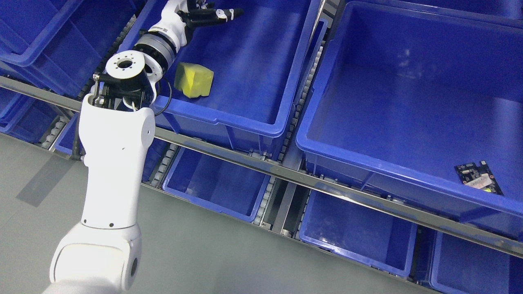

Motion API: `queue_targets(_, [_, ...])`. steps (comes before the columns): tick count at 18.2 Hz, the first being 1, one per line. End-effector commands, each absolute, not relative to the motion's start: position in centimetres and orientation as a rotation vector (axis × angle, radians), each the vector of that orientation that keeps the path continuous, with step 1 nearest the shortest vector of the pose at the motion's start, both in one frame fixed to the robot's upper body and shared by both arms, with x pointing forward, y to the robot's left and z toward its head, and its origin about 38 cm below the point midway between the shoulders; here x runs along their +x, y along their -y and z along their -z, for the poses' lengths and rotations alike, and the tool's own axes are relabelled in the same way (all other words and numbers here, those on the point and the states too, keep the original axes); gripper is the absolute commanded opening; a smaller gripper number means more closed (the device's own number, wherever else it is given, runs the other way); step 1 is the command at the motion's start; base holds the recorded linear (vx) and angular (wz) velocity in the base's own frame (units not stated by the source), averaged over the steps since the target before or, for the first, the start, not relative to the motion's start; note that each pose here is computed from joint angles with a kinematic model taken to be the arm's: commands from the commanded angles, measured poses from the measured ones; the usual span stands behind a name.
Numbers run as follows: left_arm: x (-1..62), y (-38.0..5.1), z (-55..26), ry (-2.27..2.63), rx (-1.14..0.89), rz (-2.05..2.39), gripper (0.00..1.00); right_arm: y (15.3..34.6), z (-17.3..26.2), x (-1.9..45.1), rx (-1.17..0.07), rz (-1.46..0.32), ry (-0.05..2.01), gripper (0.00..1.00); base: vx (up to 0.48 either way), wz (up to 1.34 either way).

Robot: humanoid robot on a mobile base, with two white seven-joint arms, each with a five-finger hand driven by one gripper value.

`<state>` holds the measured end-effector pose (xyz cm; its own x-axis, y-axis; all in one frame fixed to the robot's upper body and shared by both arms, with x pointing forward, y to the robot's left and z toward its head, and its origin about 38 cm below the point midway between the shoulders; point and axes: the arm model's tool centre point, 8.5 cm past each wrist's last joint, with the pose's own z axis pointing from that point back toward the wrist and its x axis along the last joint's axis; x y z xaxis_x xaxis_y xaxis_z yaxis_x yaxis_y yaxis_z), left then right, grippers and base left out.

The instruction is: Move yellow foam block to right shelf middle

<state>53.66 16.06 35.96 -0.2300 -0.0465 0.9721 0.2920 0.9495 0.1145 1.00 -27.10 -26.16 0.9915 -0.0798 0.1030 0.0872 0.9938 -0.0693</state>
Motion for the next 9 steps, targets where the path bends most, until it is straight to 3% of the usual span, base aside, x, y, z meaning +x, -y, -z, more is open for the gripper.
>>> queue_targets(1, [50.8, -20.4, -39.3, 2.033, -0.15, 0.213, 1.0, 28.3, 26.1, 1.7, -0.091, 0.082, 0.121, 1.0, 0.0, 0.0])
queue_targets(9, [46.3, -22.0, -35.5, 2.148, -0.137, 0.193, 1.0, 28.3, 26.1, 1.7, -0.091, 0.082, 0.121, 1.0, 0.0, 0.0])
